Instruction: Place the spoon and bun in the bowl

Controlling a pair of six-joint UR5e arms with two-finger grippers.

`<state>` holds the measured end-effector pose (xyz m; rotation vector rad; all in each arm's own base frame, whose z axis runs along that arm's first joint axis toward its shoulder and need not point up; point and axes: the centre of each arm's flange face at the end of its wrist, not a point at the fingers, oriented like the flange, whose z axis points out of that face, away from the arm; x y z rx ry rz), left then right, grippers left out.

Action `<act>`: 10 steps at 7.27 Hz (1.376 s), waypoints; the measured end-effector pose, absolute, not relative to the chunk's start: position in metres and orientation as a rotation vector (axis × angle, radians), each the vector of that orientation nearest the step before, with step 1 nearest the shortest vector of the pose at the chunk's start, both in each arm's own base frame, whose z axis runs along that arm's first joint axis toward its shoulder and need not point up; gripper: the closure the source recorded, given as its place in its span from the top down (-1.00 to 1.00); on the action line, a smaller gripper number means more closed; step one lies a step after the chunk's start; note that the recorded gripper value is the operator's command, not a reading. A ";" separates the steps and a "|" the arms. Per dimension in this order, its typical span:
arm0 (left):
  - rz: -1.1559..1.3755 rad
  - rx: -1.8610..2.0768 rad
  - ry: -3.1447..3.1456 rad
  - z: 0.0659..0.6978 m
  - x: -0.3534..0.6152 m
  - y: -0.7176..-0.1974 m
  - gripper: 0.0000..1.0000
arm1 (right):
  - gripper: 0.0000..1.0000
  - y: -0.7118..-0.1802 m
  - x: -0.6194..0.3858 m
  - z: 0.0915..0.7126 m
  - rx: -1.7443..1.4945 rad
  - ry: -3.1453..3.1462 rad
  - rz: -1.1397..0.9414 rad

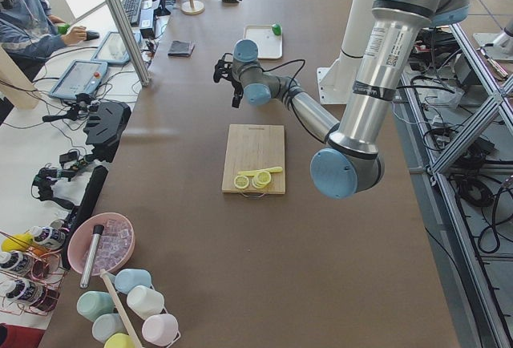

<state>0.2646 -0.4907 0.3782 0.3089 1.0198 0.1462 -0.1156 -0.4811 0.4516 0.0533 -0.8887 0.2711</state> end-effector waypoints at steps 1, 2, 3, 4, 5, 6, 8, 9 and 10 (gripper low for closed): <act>0.193 0.328 0.965 0.424 0.212 -0.494 0.96 | 1.00 -0.476 -0.077 0.483 0.085 -0.865 0.215; 0.223 0.336 0.931 0.461 0.157 -0.498 0.96 | 1.00 -0.472 -0.042 0.513 0.117 -0.837 0.169; 0.231 0.333 0.900 0.486 0.105 -0.502 0.96 | 1.00 -0.468 -0.009 0.540 0.147 -0.813 0.123; 0.227 0.318 0.864 0.506 0.060 -0.504 0.96 | 1.00 -0.464 0.020 0.565 0.170 -0.799 0.082; 0.216 0.299 0.837 0.520 0.028 -0.504 0.96 | 1.00 -0.461 0.041 0.584 0.186 -0.792 0.048; 0.204 0.284 0.821 0.531 0.010 -0.501 0.96 | 1.00 -0.458 0.057 0.596 0.195 -0.788 0.027; 0.172 0.229 0.808 0.563 -0.003 -0.482 0.96 | 1.00 -0.453 0.075 0.608 0.195 -0.776 -0.012; 0.155 0.205 0.805 0.577 -0.007 -0.472 0.96 | 1.00 -0.450 0.078 0.611 0.192 -0.773 -0.035; 0.140 0.191 0.804 0.586 -0.012 -0.465 0.96 | 1.00 -0.449 0.080 0.612 0.191 -0.771 -0.047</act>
